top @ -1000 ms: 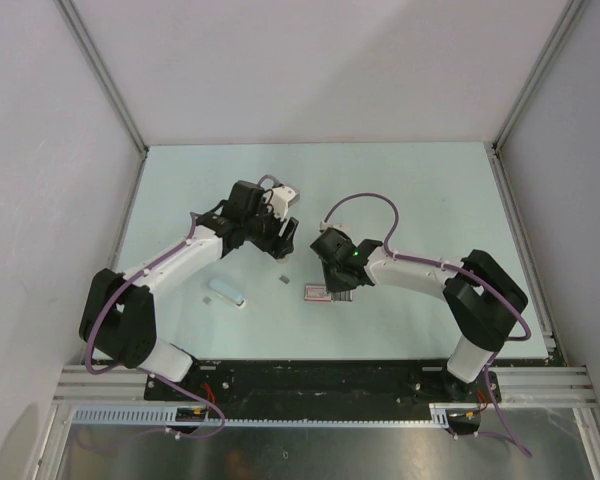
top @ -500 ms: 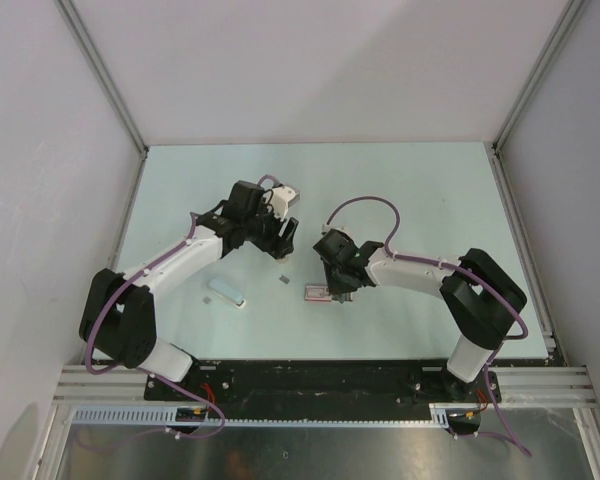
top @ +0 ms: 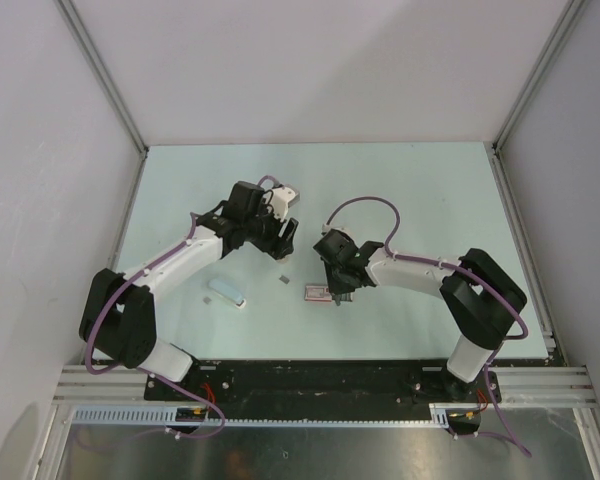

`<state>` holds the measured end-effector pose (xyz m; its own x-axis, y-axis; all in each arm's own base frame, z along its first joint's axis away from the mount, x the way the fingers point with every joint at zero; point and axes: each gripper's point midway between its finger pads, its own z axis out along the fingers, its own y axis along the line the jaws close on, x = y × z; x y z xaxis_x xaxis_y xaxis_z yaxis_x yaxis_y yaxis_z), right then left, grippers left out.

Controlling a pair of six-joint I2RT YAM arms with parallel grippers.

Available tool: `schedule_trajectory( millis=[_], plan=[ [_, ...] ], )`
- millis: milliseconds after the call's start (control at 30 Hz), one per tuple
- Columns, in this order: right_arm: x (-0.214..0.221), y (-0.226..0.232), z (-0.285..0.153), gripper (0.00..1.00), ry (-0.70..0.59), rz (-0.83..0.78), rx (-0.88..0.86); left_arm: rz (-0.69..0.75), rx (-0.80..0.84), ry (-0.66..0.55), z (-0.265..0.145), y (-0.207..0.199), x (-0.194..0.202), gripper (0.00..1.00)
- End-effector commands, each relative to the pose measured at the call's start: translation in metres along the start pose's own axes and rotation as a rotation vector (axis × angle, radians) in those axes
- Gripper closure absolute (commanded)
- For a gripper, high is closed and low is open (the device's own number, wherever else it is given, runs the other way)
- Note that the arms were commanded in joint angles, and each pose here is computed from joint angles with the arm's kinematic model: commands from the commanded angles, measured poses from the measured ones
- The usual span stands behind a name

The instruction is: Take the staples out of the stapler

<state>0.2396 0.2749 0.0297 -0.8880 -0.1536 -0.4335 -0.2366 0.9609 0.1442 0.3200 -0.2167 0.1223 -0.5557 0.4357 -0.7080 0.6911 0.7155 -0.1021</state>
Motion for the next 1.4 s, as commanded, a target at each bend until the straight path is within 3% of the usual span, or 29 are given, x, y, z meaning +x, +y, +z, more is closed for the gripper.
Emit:
schedule_trajectory(
  millis=[0,333,500,733,967,1200,1367],
  plan=[
    [-0.005,0.004,-0.01,0.91,-0.028,-0.002,-0.016,0.02,0.009,-0.036,-0.007,-0.003,-0.008,0.28],
    [-0.02,0.007,-0.035,0.96,-0.093,0.015,-0.044,0.018,0.008,-0.034,-0.007,-0.003,-0.007,0.28],
    [-0.039,-0.021,-0.044,0.96,-0.145,0.025,0.016,0.017,0.009,-0.033,-0.006,-0.003,-0.007,0.28],
    [-0.065,-0.096,-0.046,0.97,-0.208,0.028,0.272,0.017,0.009,-0.03,-0.006,-0.003,-0.006,0.28],
    [-0.07,-0.147,-0.044,0.97,-0.214,-0.075,0.598,0.014,0.011,-0.033,-0.006,-0.004,-0.008,0.28],
    [-0.065,-0.161,-0.024,0.98,-0.164,-0.22,0.841,0.015,0.005,-0.035,-0.007,-0.003,-0.008,0.28],
    [-0.063,-0.152,-0.012,0.98,-0.162,-0.276,0.892,0.018,0.002,-0.039,-0.008,-0.003,-0.009,0.28]
  ],
)
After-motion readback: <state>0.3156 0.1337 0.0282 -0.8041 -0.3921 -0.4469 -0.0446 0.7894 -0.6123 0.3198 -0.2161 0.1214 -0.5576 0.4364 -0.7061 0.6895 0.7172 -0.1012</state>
